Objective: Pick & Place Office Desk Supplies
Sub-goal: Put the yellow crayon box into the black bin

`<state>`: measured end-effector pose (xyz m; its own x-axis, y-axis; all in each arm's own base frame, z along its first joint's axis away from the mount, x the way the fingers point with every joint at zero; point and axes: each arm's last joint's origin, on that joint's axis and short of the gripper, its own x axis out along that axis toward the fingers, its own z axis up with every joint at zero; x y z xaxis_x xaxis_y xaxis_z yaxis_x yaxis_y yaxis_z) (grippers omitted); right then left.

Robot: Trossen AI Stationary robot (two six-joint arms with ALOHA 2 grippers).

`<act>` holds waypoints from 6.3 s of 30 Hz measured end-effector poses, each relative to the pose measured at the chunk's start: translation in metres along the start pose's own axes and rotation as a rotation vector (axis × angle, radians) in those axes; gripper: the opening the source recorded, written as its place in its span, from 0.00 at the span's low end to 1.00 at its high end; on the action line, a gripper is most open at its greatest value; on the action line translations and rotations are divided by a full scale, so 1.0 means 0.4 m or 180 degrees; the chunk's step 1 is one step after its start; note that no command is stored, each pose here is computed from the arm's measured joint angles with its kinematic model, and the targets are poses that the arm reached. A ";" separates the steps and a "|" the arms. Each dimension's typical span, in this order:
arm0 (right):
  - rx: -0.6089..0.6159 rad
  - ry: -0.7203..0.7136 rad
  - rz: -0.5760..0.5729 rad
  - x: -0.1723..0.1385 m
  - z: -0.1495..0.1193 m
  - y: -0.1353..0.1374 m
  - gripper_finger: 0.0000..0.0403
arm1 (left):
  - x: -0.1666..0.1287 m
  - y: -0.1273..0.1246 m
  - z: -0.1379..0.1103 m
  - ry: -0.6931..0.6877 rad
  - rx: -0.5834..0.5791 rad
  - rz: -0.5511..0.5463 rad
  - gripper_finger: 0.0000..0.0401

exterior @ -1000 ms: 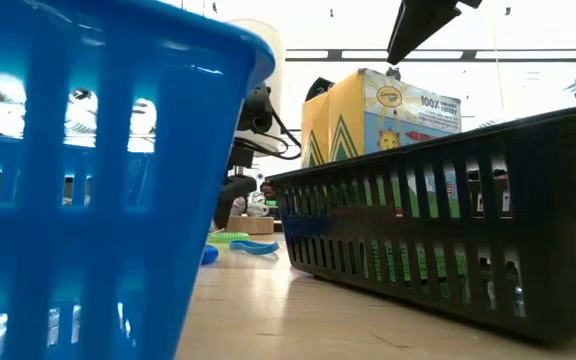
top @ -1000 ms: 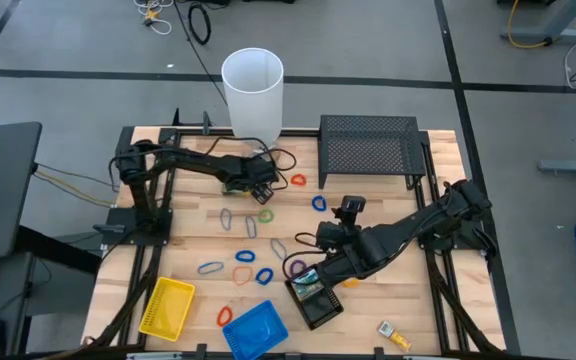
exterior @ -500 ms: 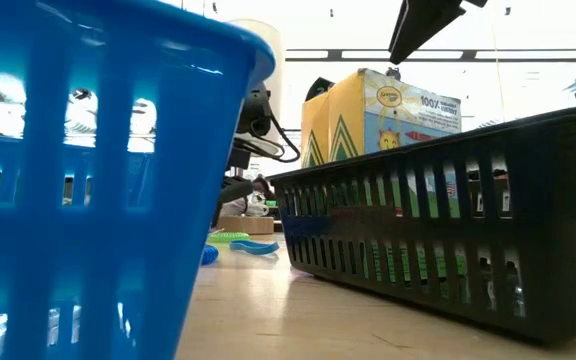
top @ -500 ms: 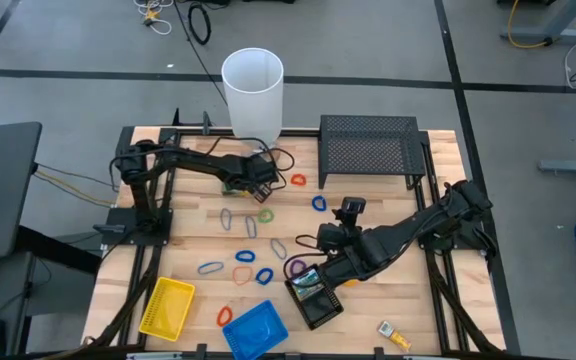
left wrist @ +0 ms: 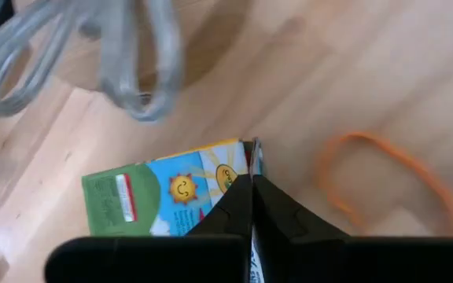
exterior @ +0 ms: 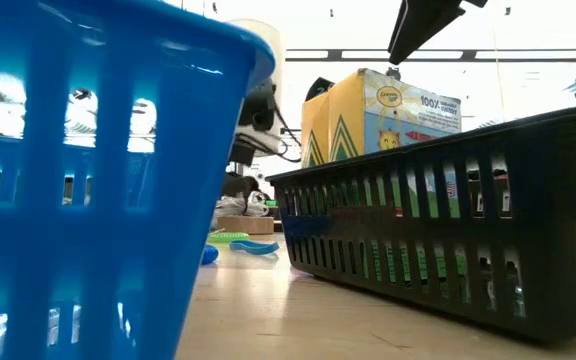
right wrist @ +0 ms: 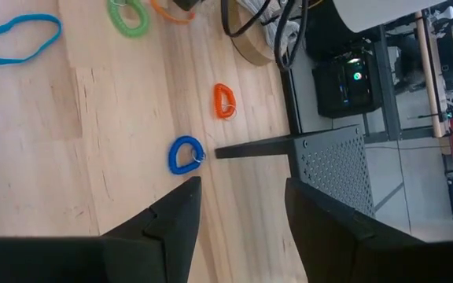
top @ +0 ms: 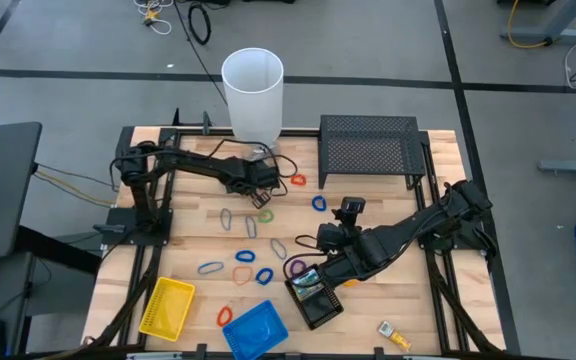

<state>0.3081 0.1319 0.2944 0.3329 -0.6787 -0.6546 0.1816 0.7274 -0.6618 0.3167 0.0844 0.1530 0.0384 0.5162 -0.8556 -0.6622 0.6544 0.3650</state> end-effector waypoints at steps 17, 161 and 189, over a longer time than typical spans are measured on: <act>-0.0118 -0.0599 0.0061 -0.023 0.043 0.034 0.48 | -0.234 -0.077 0.047 -0.0304 0.0887 0.0125 0.00; 0.0104 -0.3617 0.3465 0.183 -0.112 0.077 0.25 | -0.589 -0.078 -0.198 -0.2466 0.1930 -0.2090 0.14; 0.0184 -0.2966 0.3474 0.065 -0.206 0.227 0.25 | -0.402 -0.122 -0.330 -0.3030 0.1700 -0.2427 0.13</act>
<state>0.2568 0.1721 0.1871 0.7972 0.5071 -0.3276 -0.5257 0.8499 0.0362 0.2439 -0.1034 0.2245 0.9158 -0.0346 -0.4002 0.1231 0.9725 0.1976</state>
